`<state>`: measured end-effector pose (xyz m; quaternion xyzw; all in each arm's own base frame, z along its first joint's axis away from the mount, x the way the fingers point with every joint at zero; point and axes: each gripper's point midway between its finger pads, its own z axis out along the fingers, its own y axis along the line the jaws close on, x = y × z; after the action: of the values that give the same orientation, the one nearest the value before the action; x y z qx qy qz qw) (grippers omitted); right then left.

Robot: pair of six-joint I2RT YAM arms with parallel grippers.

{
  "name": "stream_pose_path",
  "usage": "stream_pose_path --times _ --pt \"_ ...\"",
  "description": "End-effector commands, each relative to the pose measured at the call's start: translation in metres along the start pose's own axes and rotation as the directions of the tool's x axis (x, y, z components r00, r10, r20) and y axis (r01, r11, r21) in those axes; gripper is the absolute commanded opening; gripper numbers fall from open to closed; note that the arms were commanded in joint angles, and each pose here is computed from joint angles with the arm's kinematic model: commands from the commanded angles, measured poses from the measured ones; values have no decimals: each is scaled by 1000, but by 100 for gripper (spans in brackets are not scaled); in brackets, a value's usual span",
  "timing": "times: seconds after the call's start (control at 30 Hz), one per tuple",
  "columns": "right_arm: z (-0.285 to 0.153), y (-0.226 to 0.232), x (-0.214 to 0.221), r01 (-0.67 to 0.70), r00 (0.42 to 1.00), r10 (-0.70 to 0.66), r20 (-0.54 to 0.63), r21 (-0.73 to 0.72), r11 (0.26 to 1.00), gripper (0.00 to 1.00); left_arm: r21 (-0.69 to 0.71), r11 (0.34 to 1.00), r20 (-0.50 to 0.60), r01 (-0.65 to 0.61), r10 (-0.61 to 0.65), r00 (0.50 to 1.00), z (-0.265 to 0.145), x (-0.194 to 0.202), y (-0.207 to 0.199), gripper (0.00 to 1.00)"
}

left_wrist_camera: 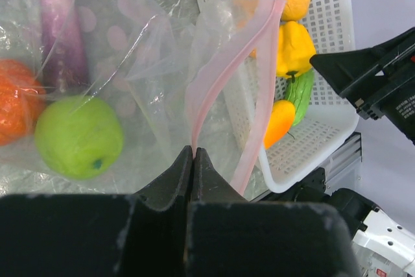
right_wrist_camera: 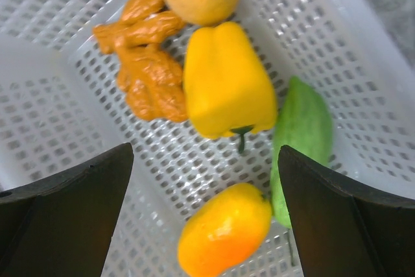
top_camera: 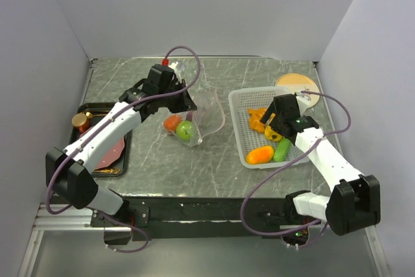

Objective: Place the food in the zip-top bag and seal the zipper
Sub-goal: Pick up the fake vegetable from the bin.

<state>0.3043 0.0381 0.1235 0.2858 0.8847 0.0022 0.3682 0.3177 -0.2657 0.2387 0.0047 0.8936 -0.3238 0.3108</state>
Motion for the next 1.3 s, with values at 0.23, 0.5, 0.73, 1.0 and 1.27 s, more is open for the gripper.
stream_pose_path --times 0.23,0.5,0.73,1.0,1.27 --pt "26 -6 -13 -23 1000 22 20 21 1000 100 90 994 89 -67 59 994 -20 -11 -18 1" --pt "43 -7 -4 -12 996 19 -82 83 996 98 99 993 107 -65 55 993 -22 -12 -19 1" --pt "40 -4 -20 6 1000 -6 19 32 999 100 86 994 93 -61 53 994 -17 -11 -17 1" --pt "53 -4 -6 72 993 -66 -95 65 995 100 66 996 100 -55 48 994 -17 -11 -12 1" --pt "52 -7 -1 48 996 -45 -79 33 998 92 51 997 108 -51 46 993 -22 -12 -11 1"
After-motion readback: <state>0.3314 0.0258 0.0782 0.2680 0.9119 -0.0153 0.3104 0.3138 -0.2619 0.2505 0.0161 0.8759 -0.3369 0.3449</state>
